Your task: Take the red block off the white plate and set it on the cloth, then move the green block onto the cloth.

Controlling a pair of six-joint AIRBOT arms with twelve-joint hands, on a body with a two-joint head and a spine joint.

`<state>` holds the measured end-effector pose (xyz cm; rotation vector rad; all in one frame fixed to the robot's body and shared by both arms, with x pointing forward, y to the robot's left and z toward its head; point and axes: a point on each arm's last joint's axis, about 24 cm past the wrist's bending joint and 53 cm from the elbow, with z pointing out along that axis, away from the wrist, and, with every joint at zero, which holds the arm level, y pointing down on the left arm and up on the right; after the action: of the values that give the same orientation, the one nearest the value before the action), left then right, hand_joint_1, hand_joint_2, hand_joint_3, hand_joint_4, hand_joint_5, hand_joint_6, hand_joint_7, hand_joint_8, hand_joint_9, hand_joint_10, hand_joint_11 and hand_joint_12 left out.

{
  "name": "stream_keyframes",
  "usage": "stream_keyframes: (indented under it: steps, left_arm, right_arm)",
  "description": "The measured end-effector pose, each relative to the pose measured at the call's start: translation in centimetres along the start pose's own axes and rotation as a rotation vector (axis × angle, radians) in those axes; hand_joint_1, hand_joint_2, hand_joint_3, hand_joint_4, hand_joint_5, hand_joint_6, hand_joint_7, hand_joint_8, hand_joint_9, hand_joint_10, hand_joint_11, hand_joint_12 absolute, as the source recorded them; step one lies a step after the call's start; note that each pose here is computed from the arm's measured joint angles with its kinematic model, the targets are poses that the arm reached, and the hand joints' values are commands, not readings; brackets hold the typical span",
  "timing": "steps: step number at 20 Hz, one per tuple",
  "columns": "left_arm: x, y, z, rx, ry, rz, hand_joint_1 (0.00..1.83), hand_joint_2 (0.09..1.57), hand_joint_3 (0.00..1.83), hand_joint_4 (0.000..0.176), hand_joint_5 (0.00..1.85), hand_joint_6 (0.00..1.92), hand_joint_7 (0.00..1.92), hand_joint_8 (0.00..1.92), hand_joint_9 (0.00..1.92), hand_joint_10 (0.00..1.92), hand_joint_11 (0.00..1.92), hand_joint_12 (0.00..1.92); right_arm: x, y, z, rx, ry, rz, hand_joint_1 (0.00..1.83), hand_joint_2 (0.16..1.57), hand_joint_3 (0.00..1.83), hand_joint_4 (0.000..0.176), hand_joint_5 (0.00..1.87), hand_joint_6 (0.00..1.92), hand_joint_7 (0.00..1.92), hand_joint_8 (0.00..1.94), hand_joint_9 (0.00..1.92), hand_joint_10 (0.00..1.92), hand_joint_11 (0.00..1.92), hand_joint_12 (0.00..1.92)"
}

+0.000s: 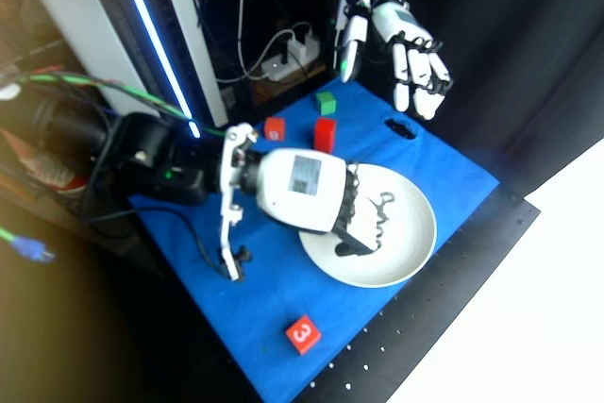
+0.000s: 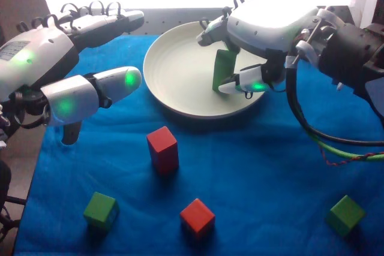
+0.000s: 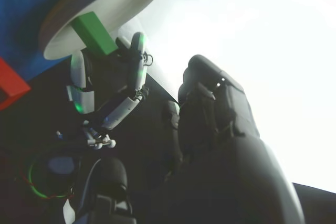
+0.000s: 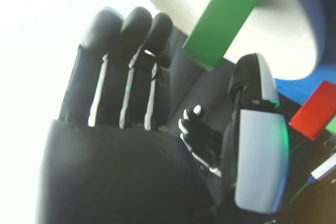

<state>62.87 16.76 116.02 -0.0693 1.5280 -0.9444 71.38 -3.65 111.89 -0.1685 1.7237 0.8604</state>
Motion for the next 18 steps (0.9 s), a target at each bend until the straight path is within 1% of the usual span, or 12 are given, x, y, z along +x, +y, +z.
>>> stream_keyframes:
  steps: [1, 2, 3, 4, 5, 6, 8, 9, 11, 14, 15, 18]
  left_arm:
    - [0.0, 0.0, 0.0, 0.000, 0.000, 0.000, 0.17, 1.27, 0.00, 0.090, 0.33, 0.01, 0.28, 0.00, 0.33, 0.01, 0.01, 1.33]
    - [0.0, -0.1, 0.0, 0.000, 0.000, -0.002, 0.18, 1.27, 0.00, 0.095, 0.33, 0.01, 0.27, 0.00, 0.32, 0.00, 0.00, 1.32]
    - [0.0, -0.1, 0.0, 0.002, 0.000, -0.002, 0.16, 1.27, 0.00, 0.104, 0.32, 0.00, 0.26, 0.00, 0.31, 0.00, 0.00, 1.30]
    - [0.1, -0.1, 0.0, 0.001, -0.001, -0.004, 0.15, 1.28, 0.00, 0.104, 0.31, 0.00, 0.25, 0.00, 0.30, 0.00, 0.00, 1.28]
    - [0.1, -0.2, 0.0, 0.003, 0.000, -0.004, 0.16, 1.29, 0.00, 0.098, 0.31, 0.00, 0.24, 0.00, 0.29, 0.00, 0.00, 1.26]
    - [0.0, -0.2, 0.0, 0.004, -0.002, -0.003, 0.16, 1.29, 0.00, 0.099, 0.31, 0.00, 0.23, 0.00, 0.29, 0.00, 0.00, 1.25]
    - [-0.1, -0.1, 0.0, 0.002, -0.005, -0.005, 0.17, 1.29, 0.00, 0.098, 0.31, 0.00, 0.24, 0.00, 0.30, 0.00, 0.00, 1.25]
    - [-0.1, -0.1, 0.0, 0.002, -0.006, -0.005, 0.17, 1.29, 0.00, 0.088, 0.32, 0.00, 0.25, 0.01, 0.31, 0.01, 0.01, 1.25]
    - [-0.1, 0.0, -0.1, 0.000, -0.007, -0.004, 0.16, 1.30, 0.00, 0.079, 0.31, 0.00, 0.27, 0.01, 0.32, 0.01, 0.01, 1.25]
    - [-0.1, 0.1, -0.2, -0.004, -0.011, -0.008, 0.15, 1.30, 0.00, 0.091, 0.29, 0.00, 0.26, 0.00, 0.31, 0.00, 0.00, 1.26]
    - [-0.1, 0.1, -0.2, -0.006, -0.010, -0.007, 0.15, 1.29, 0.00, 0.114, 0.30, 0.00, 0.26, 0.00, 0.32, 0.01, 0.00, 1.27]
    - [-0.4, 0.3, -0.4, -0.014, -0.016, -0.007, 0.14, 1.27, 0.00, 0.099, 0.31, 0.00, 0.26, 0.00, 0.31, 0.00, 0.00, 1.25]
  right_arm:
    - [0.1, -0.1, 0.0, 0.002, 0.003, 0.000, 1.04, 1.03, 0.00, 0.000, 0.69, 0.00, 0.93, 0.32, 0.81, 0.83, 0.53, 1.55]
    - [0.1, -0.2, 0.2, 0.006, 0.004, 0.000, 1.08, 1.04, 0.00, 0.000, 0.71, 0.00, 1.06, 0.30, 0.93, 1.00, 0.74, 1.60]
    - [0.2, -0.3, 0.2, 0.008, 0.006, 0.002, 1.31, 1.07, 0.00, 0.000, 0.83, 0.01, 1.05, 0.78, 0.97, 1.04, 0.76, 1.58]
    - [0.3, -0.3, 0.3, 0.009, 0.008, 0.003, 1.26, 1.14, 0.01, 0.000, 0.79, 0.83, 1.03, 1.06, 0.97, 0.91, 0.74, 1.50]
    - [0.4, -0.4, 0.3, 0.011, 0.011, 0.004, 1.24, 1.14, 0.00, 0.000, 0.88, 0.96, 0.99, 1.14, 0.94, 0.87, 0.71, 1.50]
    - [0.4, -0.4, 0.3, 0.013, 0.012, 0.005, 1.34, 1.15, 0.00, 0.000, 0.91, 0.99, 0.88, 1.10, 0.85, 1.30, 0.66, 1.52]
    - [0.4, -0.5, 0.3, 0.014, 0.014, 0.004, 1.37, 1.16, 0.00, 0.000, 0.91, 0.85, 0.89, 1.15, 0.84, 1.51, 0.64, 1.70]
    - [0.4, -0.5, 0.3, 0.013, 0.014, 0.005, 1.24, 1.17, 0.01, 0.000, 0.93, 0.97, 0.83, 1.29, 0.70, 1.23, 0.52, 1.71]
    - [0.4, -0.2, 0.3, 0.009, 0.013, 0.006, 1.25, 1.21, 0.00, 0.000, 0.80, 1.00, 0.82, 1.47, 0.74, 1.57, 0.65, 1.88]
    - [-0.2, 1.0, -0.5, -0.013, 0.010, 0.015, 1.23, 1.17, 0.00, 0.000, 0.86, 1.03, 0.90, 1.31, 0.79, 1.25, 0.60, 1.71]
    - [-1.1, 1.7, -1.2, -0.031, -0.010, 0.010, 1.33, 1.18, 0.00, 0.000, 0.82, 1.05, 0.86, 1.21, 0.79, 1.45, 0.58, 1.63]
    - [-5.9, 3.4, -4.1, -0.089, -0.142, -0.021, 1.36, 1.18, 0.00, 0.000, 0.83, 0.91, 0.86, 1.25, 0.78, 1.55, 0.70, 1.70]
